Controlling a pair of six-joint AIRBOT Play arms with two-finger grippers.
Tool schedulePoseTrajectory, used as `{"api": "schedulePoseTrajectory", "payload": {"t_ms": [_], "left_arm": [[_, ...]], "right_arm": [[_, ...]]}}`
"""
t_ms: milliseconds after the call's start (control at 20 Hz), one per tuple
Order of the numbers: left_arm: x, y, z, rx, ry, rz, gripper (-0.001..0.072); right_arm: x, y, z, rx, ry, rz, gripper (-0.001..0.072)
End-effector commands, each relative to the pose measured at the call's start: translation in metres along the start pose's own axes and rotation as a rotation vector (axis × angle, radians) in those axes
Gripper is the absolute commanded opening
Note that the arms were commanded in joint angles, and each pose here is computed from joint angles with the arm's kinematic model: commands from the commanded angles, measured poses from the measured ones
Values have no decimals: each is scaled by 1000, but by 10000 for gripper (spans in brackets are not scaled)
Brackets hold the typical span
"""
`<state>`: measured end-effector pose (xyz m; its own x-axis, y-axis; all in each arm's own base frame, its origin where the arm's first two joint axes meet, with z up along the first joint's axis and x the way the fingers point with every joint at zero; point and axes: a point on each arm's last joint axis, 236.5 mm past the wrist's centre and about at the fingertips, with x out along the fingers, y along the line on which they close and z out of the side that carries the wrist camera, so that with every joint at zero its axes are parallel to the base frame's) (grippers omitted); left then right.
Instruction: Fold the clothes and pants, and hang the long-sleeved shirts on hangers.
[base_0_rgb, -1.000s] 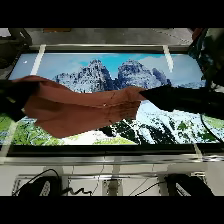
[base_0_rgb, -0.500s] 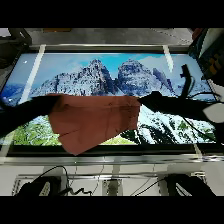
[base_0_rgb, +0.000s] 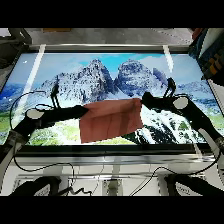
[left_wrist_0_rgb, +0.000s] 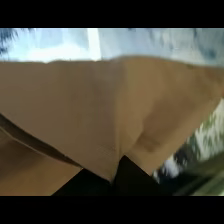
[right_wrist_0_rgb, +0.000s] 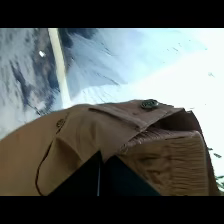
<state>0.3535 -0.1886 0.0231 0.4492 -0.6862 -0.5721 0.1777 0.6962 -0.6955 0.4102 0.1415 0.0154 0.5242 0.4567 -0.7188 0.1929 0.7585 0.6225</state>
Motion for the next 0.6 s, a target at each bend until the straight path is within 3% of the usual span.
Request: {"api": "schedulePoseTrajectory", "payload": {"t_ms": [0,200,300,400,450,500,550], "left_arm": [[-3,24,-65,22,284,82,5],[-17,46,-98,14,433,180,6],[-17,46,-98,15,434,180,63],[-19,44,-103,11,457,172,436],[-22,42,-110,6,488,163,527],[-25,39,-116,2,520,153,528],[-27,38,-120,-1,534,149,528]], "right_arm": [[-18,-62,-55,-166,312,-183,16],[-34,-88,-98,-218,505,-251,16],[-35,-89,-103,-212,522,-250,28],[-42,-87,-116,-241,590,-231,32],[-50,-87,-128,-282,658,-210,51],[-61,-87,-141,-333,737,-185,254],[-67,-88,-148,-372,782,-169,556]]}}
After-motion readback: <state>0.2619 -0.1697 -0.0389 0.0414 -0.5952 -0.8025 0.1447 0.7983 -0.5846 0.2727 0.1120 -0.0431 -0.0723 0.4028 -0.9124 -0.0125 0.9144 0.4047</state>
